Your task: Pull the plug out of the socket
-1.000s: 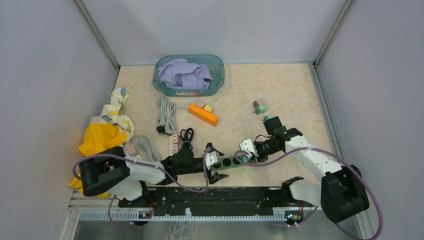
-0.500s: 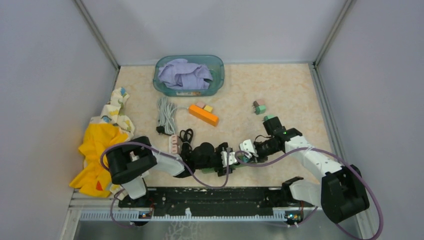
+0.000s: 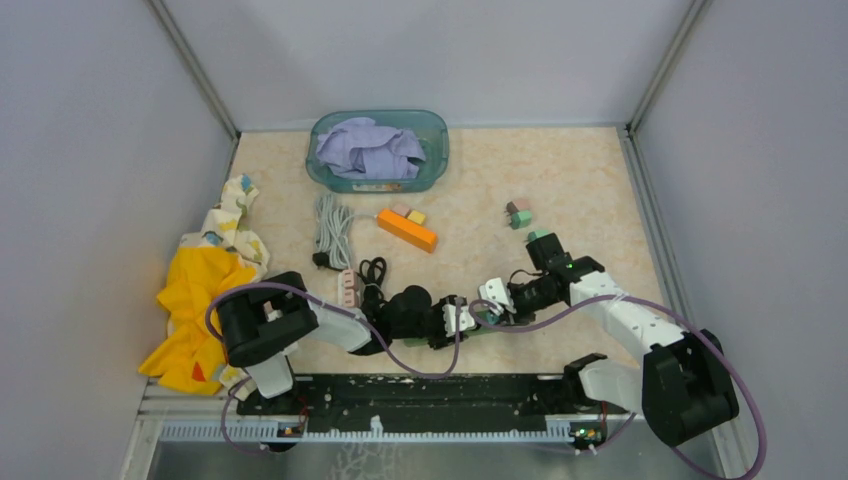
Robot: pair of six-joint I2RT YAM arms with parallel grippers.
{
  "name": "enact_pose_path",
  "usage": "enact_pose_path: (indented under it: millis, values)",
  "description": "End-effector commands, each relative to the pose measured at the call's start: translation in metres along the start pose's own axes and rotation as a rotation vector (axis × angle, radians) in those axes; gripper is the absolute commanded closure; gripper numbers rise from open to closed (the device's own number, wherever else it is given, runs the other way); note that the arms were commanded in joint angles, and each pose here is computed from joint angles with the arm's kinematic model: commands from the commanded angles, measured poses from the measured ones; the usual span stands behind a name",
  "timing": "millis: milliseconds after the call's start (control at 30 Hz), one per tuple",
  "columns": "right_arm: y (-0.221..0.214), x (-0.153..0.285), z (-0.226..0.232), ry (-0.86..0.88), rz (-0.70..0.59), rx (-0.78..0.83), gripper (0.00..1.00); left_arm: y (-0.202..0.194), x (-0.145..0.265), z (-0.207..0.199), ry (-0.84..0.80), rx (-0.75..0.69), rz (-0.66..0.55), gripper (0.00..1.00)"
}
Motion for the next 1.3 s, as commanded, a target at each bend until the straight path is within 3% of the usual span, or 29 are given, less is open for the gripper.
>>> enact_pose_path:
  millis: [0, 233, 467, 767, 967, 1133, 1267]
  values:
    - [0.037, -0.003, 0.008, 0.069, -0.154, 0.003, 1.0, -0.003, -0.001, -0.007, -0.038, 0.007, 0.009, 1.0]
    - [0.069, -0.011, 0.0, 0.027, -0.274, -0.01, 1.0, -0.008, -0.004, -0.015, -0.069, 0.055, 0.001, 1.0]
    - [0.055, 0.006, -0.03, -0.155, -0.184, -0.011, 1.0, -0.015, 0.004, -0.015, -0.053, 0.086, 0.003, 1.0]
    - [0.025, 0.002, -0.002, -0.026, -0.135, 0.069, 1.0, -0.021, 0.011, -0.013, -0.04, 0.11, 0.0, 1.0]
    - [0.041, -0.014, 0.016, 0.081, -0.196, 0.098, 1.0, -0.022, 0.008, -0.013, -0.044, 0.121, -0.001, 1.0]
    - [0.069, -0.017, 0.001, 0.034, -0.261, 0.071, 1.0, -0.023, 0.003, -0.016, -0.063, 0.13, 0.003, 1.0]
    - [0.072, -0.01, -0.017, -0.057, -0.226, 0.028, 1.0, -0.024, 0.002, -0.016, -0.065, 0.137, 0.007, 1.0]
Point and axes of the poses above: each gripper's point midway between its finger pads, its own x axis back along the fingers, its own z axis along the line the jaws close on, y = z × x, the point moved 2 cm from there along x, back along the fingers, and after that the axes turned 15 degrees about -x, right-handed, at the moved point
